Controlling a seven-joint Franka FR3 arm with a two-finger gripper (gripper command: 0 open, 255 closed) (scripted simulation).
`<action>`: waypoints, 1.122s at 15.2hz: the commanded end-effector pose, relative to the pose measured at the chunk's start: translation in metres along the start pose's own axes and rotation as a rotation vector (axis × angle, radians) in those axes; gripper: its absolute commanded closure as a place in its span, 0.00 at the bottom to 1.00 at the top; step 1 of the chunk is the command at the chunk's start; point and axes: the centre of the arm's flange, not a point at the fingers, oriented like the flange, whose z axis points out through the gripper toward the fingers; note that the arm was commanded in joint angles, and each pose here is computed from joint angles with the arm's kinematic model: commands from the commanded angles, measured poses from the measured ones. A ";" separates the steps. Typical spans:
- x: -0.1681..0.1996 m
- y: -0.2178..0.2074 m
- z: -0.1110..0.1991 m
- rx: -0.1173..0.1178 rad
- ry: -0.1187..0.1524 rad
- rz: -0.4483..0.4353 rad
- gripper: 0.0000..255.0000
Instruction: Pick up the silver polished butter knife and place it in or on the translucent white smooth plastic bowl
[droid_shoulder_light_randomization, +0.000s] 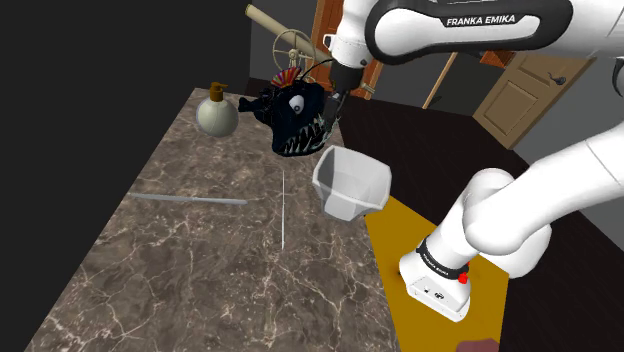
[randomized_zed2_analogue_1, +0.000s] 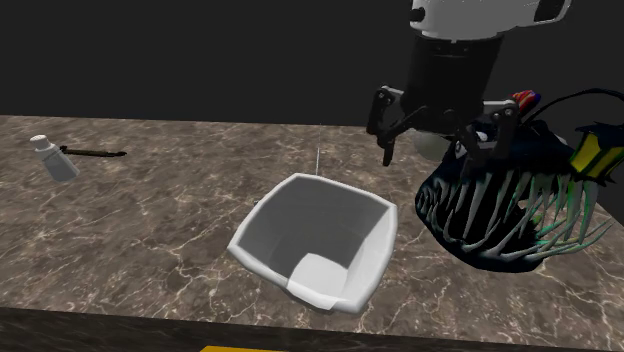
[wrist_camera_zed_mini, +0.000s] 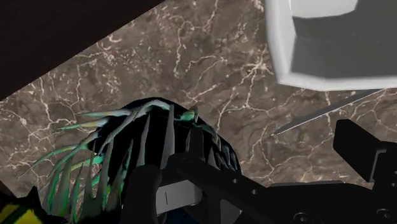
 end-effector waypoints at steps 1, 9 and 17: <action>0.022 -0.016 0.008 0.004 -0.003 -0.032 0.00; 0.096 -0.084 0.041 0.019 -0.017 -0.158 0.00; 0.161 -0.161 0.074 0.033 -0.030 -0.283 0.00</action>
